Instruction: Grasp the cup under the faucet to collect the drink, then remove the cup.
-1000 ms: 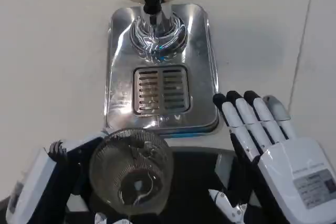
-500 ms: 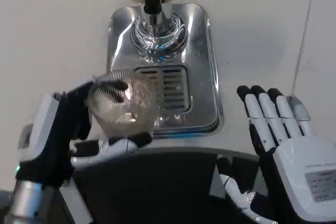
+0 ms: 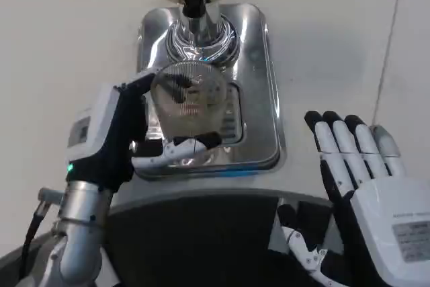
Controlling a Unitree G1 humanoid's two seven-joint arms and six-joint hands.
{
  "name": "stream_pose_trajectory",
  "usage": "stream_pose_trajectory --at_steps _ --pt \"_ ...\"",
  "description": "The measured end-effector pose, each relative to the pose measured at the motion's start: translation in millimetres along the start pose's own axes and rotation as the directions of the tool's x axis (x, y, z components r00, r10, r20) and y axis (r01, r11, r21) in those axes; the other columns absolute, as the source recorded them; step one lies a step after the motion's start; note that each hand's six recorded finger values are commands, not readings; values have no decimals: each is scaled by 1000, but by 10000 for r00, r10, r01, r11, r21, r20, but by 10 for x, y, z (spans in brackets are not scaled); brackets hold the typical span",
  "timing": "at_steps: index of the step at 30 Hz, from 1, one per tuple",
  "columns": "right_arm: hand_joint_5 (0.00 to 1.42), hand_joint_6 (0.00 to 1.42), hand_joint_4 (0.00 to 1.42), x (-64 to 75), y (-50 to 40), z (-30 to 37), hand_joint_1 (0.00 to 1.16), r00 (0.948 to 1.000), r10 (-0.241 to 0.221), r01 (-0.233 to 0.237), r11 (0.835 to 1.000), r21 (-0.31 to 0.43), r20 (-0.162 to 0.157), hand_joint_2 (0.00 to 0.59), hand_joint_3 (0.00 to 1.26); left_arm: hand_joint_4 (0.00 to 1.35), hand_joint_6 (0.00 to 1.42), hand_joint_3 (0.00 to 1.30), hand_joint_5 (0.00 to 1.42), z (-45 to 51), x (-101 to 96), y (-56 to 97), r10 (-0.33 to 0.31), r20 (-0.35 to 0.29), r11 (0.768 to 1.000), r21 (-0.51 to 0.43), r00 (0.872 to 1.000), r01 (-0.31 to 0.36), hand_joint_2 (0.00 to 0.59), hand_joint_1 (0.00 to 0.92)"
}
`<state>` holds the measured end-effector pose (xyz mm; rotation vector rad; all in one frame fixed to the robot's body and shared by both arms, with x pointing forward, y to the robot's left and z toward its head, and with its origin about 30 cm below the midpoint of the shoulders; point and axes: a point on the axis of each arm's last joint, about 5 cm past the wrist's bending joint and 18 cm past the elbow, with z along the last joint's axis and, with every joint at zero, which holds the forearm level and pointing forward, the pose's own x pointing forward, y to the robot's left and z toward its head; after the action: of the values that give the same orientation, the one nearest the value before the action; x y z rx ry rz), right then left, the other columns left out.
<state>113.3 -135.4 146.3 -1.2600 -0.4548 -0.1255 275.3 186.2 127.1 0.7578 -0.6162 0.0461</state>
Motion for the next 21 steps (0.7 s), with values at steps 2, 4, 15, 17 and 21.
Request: stream_pose_trajectory --at_steps 2,4,15,17,21 --pt "0 0 0 -16 -29 2 349 10000 67 -67 10000 -1 -38 464 0 1106 1424 1023 1364 -18 62 -33 -96 -188 10000 -15 9998 95 79 744" --pt "0 0 0 -29 -63 7 349 10000 66 -67 10000 -16 -57 464 0 1103 1424 1023 1363 -38 123 -53 -192 -374 9998 17 9991 192 79 744" --pt "0 0 0 -72 -114 -1 351 9995 190 -192 9998 -82 -262 465 0 1078 1424 984 1350 -40 409 -127 -33 -898 9998 -207 9960 15 73 735" --pt "0 0 0 -71 -116 -6 349 9994 171 -174 9998 -103 -295 468 0 1050 1424 970 1335 -35 429 -138 -42 -893 9998 -189 9960 25 63 729" --pt "0 0 0 -53 -119 -7 343 9994 65 -69 9999 -107 -325 465 0 863 1289 797 1149 -16 427 -181 -27 -670 10000 12 9978 28 4 665"
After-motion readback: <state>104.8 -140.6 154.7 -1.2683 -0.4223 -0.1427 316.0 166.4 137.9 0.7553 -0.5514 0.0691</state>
